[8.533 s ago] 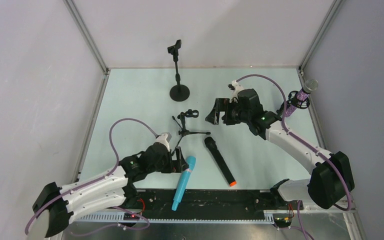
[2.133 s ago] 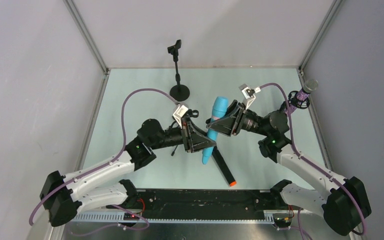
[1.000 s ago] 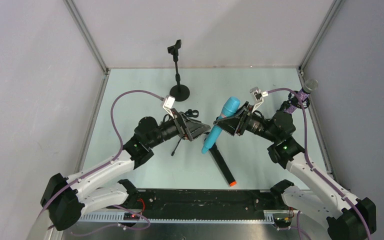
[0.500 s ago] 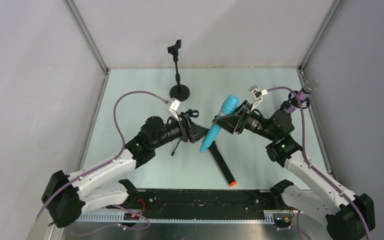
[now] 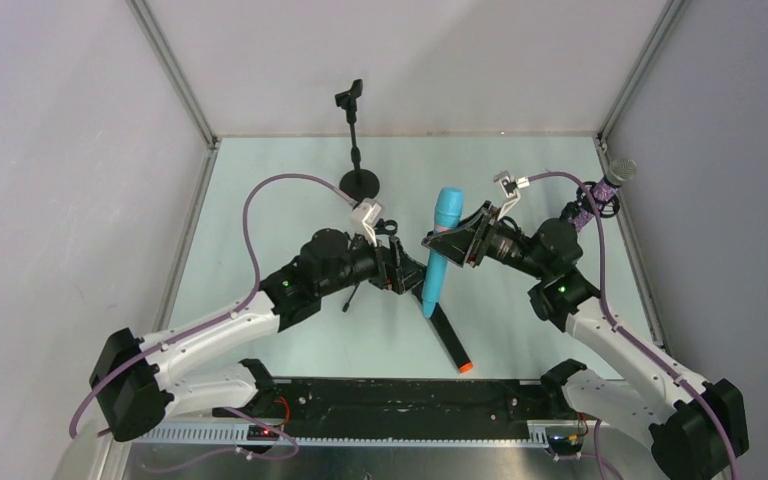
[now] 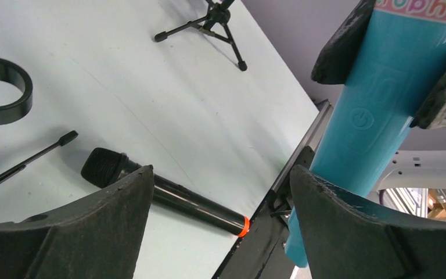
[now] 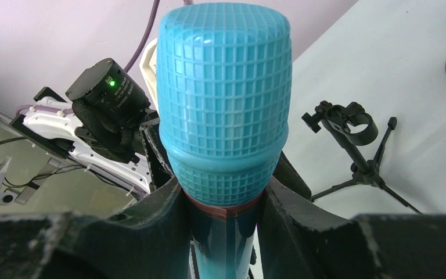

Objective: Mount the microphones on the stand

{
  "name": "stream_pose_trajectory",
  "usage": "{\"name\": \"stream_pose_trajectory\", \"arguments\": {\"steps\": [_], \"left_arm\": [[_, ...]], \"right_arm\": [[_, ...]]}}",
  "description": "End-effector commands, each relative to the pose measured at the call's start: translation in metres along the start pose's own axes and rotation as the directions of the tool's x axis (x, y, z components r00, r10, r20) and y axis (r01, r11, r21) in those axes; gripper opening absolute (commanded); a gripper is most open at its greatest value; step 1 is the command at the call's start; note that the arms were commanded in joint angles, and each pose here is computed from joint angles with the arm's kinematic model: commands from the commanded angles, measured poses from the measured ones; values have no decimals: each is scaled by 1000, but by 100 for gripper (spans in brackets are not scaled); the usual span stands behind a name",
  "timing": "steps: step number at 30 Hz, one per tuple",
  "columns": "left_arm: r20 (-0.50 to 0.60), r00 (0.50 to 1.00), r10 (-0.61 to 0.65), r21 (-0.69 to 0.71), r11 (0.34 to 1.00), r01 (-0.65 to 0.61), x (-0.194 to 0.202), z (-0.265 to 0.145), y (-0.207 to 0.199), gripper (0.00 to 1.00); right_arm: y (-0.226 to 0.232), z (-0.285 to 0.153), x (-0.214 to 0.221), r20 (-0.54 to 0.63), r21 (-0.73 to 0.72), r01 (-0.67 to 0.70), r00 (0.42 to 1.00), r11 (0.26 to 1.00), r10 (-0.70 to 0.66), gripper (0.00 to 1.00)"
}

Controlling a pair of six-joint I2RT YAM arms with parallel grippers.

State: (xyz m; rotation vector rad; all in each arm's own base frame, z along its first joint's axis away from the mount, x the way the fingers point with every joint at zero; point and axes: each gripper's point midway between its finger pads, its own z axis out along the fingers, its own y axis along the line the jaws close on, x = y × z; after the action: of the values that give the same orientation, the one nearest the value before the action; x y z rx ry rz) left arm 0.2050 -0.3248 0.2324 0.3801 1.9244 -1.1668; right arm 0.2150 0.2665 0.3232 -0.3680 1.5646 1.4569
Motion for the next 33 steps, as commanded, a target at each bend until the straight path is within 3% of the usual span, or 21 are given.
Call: {"name": "stream_pose_trajectory", "arguments": {"steps": [1,9,19,26,33], "left_arm": [[42,998,46,-25,999,-45,-16,-4,-3,92],[71,995,76,-122,990,-67,-25,-14,11,99],[165,975,150,-300,949,-95,-53,-49,33,100],[281,934,218,-428,900,-82,-80,-84,49,100],[286,920,267,-473,875,-107,-101,-92,48,99]], "right_arm": [[16,4,-20,50,-37,46,998,998,-44,0],[17,3,-18,38,-46,49,998,998,-48,0],[11,0,-13,17,-15,54,998,998,-53,0],[5,-2,-10,7,11,66,998,998,-66,0],[-9,-8,-15,10,54,18,1000,998,-19,0]]}}
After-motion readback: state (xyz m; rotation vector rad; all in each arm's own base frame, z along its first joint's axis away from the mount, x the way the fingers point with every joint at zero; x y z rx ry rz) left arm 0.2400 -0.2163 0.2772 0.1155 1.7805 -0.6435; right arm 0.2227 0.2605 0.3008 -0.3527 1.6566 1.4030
